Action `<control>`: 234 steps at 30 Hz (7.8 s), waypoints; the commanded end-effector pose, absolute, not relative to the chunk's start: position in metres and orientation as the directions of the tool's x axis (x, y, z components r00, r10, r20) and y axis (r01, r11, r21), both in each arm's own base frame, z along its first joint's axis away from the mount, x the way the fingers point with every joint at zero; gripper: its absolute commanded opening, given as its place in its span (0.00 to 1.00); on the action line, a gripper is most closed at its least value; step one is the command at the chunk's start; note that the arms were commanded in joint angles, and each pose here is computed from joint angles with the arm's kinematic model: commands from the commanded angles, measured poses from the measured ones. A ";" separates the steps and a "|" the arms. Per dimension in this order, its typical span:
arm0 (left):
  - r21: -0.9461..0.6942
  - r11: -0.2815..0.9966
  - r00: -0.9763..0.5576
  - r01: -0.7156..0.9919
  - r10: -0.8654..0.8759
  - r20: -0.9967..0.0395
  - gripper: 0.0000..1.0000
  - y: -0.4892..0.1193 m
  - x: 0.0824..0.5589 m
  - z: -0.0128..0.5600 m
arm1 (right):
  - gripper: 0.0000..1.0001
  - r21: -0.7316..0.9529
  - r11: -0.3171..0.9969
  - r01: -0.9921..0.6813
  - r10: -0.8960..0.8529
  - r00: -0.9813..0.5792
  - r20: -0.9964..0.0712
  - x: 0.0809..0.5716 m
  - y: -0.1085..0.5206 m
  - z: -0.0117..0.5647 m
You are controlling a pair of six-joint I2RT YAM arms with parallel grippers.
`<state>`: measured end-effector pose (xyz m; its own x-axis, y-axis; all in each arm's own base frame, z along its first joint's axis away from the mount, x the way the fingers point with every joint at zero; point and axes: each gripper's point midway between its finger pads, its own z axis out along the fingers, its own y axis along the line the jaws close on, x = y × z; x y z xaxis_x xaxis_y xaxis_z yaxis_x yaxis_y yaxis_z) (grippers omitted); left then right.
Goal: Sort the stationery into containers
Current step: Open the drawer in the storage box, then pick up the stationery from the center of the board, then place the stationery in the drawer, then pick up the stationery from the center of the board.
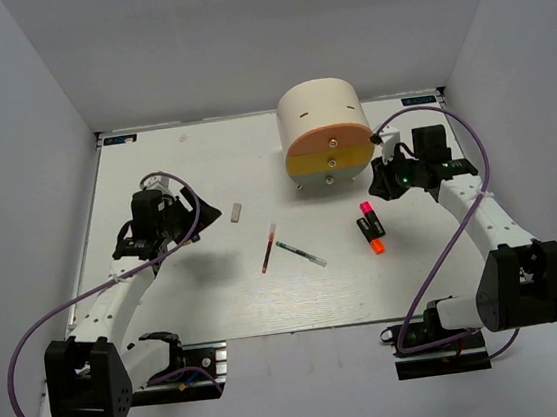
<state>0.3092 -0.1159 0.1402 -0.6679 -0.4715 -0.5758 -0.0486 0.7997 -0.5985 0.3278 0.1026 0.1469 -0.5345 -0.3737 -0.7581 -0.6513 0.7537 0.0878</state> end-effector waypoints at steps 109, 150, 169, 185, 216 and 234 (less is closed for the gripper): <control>-0.113 0.990 -0.840 0.089 0.013 -0.543 0.17 -0.187 0.400 0.062 | 0.53 0.799 0.555 -0.234 0.457 -0.716 -0.527 0.340 0.173 0.206; -0.247 0.307 -0.180 0.919 -0.231 -0.956 0.27 -0.389 0.421 0.353 | 0.24 0.626 0.618 -0.476 0.273 -0.617 -0.738 0.325 0.166 0.200; -0.237 0.369 -0.205 0.899 -0.124 -0.971 0.42 -0.410 0.428 0.312 | 0.36 0.623 0.623 -0.472 0.268 -0.620 -0.738 0.324 0.165 0.196; -0.150 0.415 -0.043 0.898 -0.256 -0.966 0.70 -0.394 0.417 0.411 | 0.41 0.589 0.617 -0.521 0.231 -0.596 -0.769 0.321 0.166 0.199; -0.513 0.348 -0.128 -0.785 -0.901 -0.415 0.84 -0.066 0.302 0.142 | 0.90 -0.008 0.553 -0.833 -0.327 -0.209 -0.922 0.302 0.151 0.176; -0.301 0.155 -0.090 -0.941 -0.971 -0.222 0.67 -0.040 0.334 0.083 | 0.69 -0.022 0.606 -0.795 -0.302 -0.204 -0.931 0.279 0.142 0.164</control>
<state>0.3342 -0.0402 0.0761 -0.0962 -0.9657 -0.2413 -0.9386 0.1688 -0.3010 0.2749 0.1410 0.1580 -0.2314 -0.3171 -0.9197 -0.8022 0.5971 -0.0041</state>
